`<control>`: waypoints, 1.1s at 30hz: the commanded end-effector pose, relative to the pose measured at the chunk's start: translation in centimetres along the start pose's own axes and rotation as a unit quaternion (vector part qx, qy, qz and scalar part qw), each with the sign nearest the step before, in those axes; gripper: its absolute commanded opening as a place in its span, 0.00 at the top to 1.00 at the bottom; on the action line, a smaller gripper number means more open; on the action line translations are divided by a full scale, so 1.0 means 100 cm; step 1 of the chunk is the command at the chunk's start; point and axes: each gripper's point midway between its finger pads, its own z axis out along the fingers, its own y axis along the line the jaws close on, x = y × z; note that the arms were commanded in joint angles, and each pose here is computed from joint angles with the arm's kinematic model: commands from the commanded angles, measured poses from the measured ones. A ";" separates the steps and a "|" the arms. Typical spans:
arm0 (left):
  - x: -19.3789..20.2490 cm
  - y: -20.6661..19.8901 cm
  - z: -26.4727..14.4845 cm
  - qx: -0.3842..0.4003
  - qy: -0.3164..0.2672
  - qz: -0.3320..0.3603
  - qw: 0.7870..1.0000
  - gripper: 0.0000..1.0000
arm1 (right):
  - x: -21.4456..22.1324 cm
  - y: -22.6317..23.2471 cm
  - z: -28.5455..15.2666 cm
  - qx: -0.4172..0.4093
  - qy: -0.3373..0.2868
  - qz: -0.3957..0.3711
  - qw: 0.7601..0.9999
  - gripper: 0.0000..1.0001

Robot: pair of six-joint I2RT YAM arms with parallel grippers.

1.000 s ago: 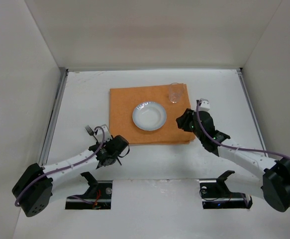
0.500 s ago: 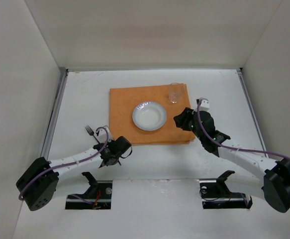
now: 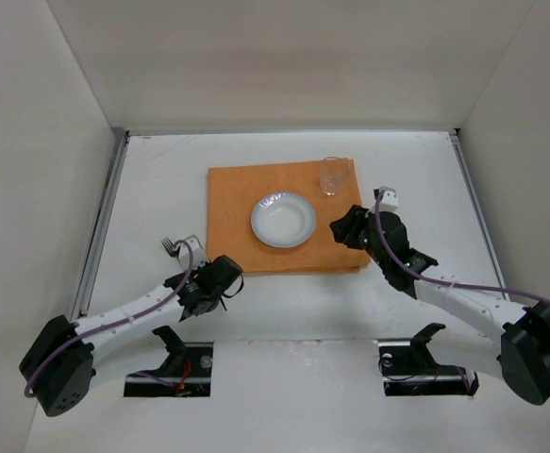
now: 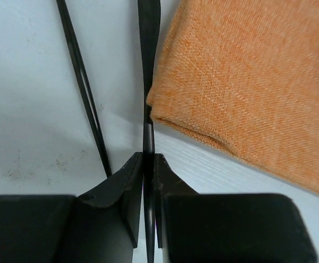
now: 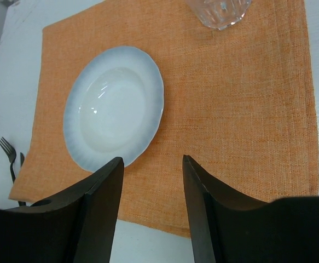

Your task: Set the dinner table for one person

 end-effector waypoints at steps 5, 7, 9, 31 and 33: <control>-0.041 0.008 -0.033 0.007 -0.035 -0.016 0.999 0.99 | -0.013 0.006 0.001 -0.016 -0.025 0.012 1.000 0.44; -0.050 0.008 -0.041 0.011 -0.045 -0.011 0.999 0.99 | -0.014 0.008 0.000 -0.020 -0.026 0.012 0.999 0.42; -0.060 0.009 -0.051 0.013 -0.057 -0.015 0.998 0.99 | -0.016 0.007 -0.002 -0.020 -0.030 0.013 0.999 0.40; -0.061 -0.325 -0.099 0.322 -0.054 0.054 0.944 0.99 | -0.054 -0.064 -0.022 0.078 -0.123 0.091 0.985 0.42; -0.054 -0.343 -0.092 0.326 -0.048 0.051 0.943 0.98 | -0.055 -0.061 -0.022 0.068 -0.121 0.092 0.986 0.42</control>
